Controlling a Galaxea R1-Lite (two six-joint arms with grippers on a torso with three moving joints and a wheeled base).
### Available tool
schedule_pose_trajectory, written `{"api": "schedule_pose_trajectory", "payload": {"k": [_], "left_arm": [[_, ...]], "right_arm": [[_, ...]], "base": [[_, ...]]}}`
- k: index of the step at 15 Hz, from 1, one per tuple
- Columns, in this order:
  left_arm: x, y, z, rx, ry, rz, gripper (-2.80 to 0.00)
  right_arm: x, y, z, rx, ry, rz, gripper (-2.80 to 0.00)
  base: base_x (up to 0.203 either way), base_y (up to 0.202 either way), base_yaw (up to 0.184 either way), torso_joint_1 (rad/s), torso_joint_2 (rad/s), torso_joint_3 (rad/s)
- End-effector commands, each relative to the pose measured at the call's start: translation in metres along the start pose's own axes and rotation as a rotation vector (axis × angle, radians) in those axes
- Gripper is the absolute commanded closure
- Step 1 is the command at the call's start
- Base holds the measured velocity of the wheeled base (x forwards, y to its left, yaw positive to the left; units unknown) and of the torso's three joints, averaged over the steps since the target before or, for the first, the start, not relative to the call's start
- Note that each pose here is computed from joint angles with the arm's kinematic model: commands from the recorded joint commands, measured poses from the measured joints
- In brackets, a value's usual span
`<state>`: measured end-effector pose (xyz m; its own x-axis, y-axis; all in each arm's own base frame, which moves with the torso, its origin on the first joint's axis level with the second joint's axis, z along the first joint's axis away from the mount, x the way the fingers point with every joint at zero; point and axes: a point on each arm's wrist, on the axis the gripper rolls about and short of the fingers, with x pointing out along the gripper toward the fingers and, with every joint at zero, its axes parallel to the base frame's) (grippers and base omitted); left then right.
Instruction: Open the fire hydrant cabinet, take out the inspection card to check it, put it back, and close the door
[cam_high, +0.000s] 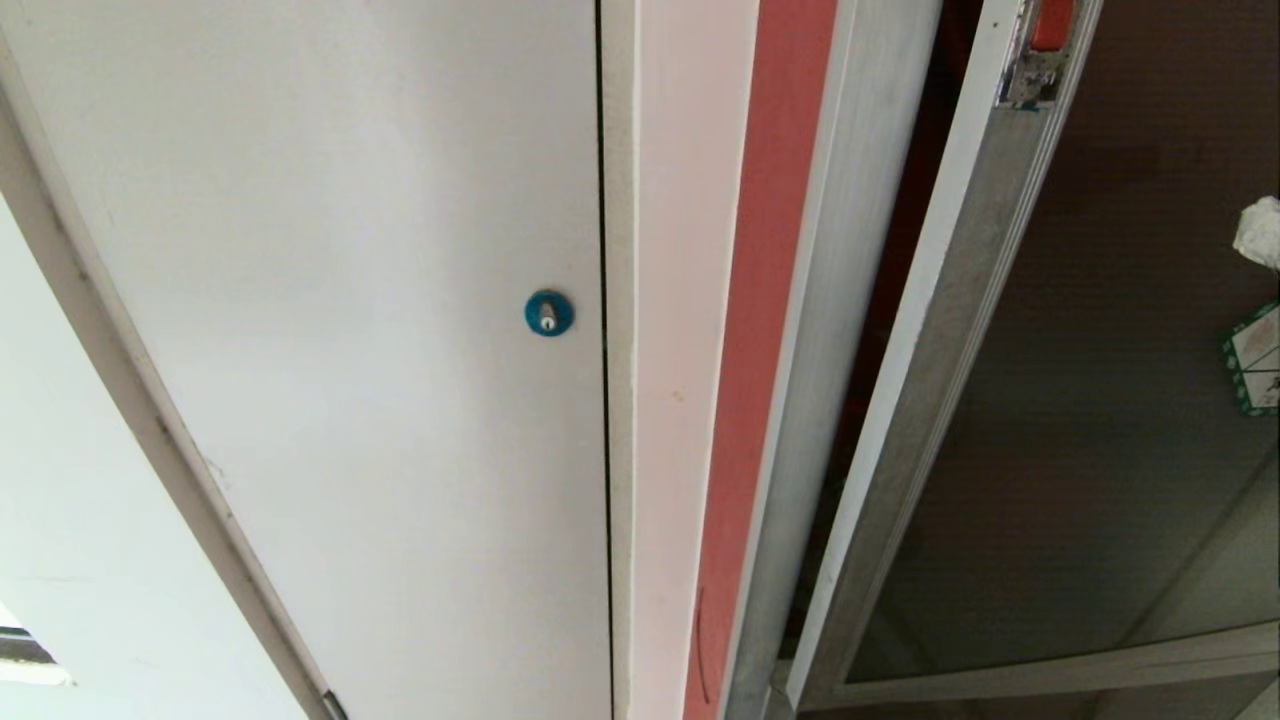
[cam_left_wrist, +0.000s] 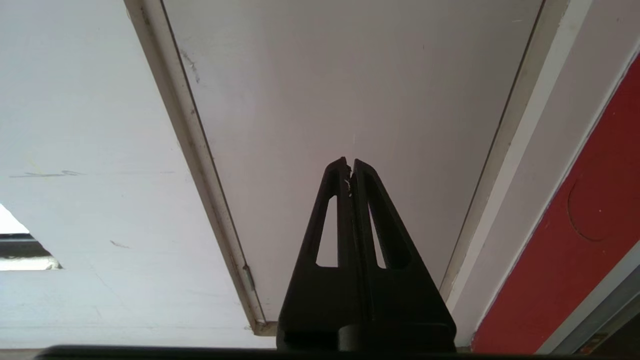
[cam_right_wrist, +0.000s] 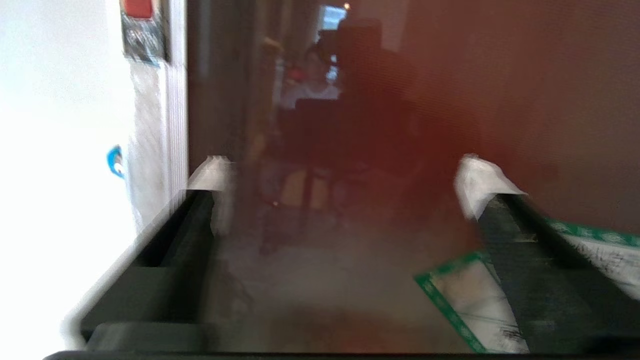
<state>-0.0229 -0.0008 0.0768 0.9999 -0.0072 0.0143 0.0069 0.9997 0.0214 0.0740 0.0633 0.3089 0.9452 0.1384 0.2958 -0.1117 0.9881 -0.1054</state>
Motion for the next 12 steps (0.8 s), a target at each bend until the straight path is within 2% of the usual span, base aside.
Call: {"api": "schedule_pose_trajectory", "payload": {"k": [1,6,8,12], "left_arm": [[0.001,0.000,-0.002,0.000,0.008,-0.001,0.00],[0.001,0.000,-0.002,0.000,0.008,-0.001,0.00],[0.001,0.000,-0.002,0.000,0.008,-0.001,0.00],[0.001,0.000,-0.002,0.000,0.008,-0.001,0.00]], "right_arm": [[-0.011,-0.013,0.001,0.004,-0.015,-0.038,0.00],[-0.030,-0.034,-0.007,-0.050,0.021,-0.144,0.00],[-0.038,-0.043,-0.009,-0.091,0.052,-0.226,0.00],[-0.065,-0.064,0.006,-0.129,0.019,-0.461,0.00]], "base": [[0.000,0.000,0.000,0.000,0.00,0.000],[0.000,0.000,0.000,0.000,0.00,0.000],[0.000,0.000,0.000,0.000,0.00,0.000],[0.000,0.000,0.000,0.000,0.00,0.000]]}}
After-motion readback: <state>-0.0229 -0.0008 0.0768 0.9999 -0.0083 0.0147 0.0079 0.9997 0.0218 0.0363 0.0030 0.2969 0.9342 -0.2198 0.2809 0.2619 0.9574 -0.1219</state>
